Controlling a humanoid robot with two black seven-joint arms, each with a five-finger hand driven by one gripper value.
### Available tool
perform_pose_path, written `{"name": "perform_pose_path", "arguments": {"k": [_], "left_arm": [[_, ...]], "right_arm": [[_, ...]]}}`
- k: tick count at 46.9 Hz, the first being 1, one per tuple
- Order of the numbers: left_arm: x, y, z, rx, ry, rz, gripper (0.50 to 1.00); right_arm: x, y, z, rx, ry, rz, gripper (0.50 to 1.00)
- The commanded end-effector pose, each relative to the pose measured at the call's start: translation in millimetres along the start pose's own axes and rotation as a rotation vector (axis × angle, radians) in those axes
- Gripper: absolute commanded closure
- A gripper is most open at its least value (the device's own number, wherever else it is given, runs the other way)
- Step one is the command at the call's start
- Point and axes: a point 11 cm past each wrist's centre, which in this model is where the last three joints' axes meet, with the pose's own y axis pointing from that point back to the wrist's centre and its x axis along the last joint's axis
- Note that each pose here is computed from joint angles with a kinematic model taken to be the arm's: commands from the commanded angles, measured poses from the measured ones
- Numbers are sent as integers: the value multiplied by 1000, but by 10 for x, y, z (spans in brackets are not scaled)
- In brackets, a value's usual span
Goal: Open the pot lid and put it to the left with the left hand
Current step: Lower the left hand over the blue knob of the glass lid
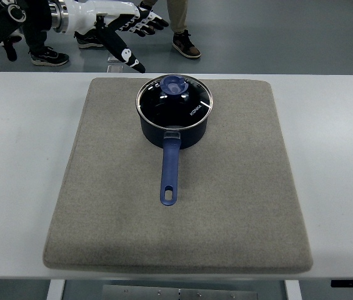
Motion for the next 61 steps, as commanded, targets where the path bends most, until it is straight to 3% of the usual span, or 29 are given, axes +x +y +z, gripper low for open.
{"name": "perform_pose_path", "arguments": {"k": [1, 22, 41, 52, 61], "left_arm": [[-104, -88, 88, 16, -96, -42, 519], [-303, -461, 390, 86, -380, -123, 519], [-420, -606, 370, 131, -449, -152, 519], [-445, -611, 332, 144, -463, -161, 544], [-446, -614, 326, 152, -478, -162, 602]], "right_arm": [[-2, 0, 1, 0, 0, 0, 583], [4, 0, 1, 0, 0, 2, 583], [4, 0, 1, 0, 0, 2, 583], [-2, 0, 1, 0, 0, 0, 583], [2, 0, 1, 0, 0, 0, 583]]}}
